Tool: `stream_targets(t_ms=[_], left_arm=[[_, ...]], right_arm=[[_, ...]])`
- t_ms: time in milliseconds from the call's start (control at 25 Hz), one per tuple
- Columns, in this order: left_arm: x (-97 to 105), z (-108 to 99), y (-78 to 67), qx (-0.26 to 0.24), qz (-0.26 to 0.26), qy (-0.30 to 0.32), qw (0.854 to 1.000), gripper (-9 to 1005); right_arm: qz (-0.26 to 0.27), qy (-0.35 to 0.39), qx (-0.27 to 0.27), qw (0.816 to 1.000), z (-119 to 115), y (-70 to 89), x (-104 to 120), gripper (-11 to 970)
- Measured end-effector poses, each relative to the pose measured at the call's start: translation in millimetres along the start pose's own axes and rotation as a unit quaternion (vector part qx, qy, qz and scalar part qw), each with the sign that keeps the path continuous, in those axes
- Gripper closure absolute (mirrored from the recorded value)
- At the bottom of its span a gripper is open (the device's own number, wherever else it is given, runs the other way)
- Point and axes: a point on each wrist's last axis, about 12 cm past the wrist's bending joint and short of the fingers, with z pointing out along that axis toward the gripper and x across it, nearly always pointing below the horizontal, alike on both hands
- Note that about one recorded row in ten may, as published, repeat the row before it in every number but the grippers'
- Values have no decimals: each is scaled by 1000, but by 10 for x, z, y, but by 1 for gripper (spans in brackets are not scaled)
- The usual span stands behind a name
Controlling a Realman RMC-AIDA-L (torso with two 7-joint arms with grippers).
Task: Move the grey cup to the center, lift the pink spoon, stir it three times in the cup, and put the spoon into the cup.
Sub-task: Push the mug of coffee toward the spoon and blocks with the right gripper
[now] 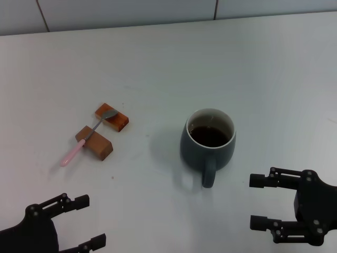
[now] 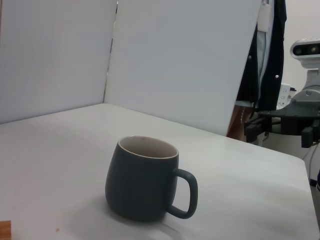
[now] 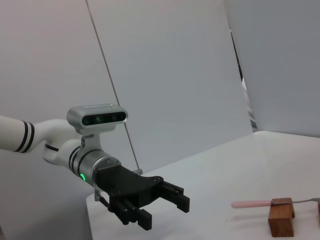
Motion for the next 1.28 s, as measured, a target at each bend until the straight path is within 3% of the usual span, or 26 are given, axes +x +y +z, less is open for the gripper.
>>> stream_targets(t_ms=[440,600,760,960,1160,1280], left_arm=[[-1,1,1,0,0,0,1000,202],[-3,3,4,0,1,0,1000,204],[-9,7,10,1,2,0,1000,206],[-22,19,24,2,7,-1,1000,209],[-45,40,47,6,13,-2,1000,211],[-57,49,60,7,16,-2,1000,212]], right_arm=[[-5,-11,9,1000,1,-12,-1,194],[-48,-95,85,991,-98,-11,24,201],[-104,-177,203,957,-292,35,139,208],[-140,-210,317,914,-370,95,371,349],[-166,-158,351,908,-136,107,623,628],[-165,-148,349,910,-58,109,667,722]])
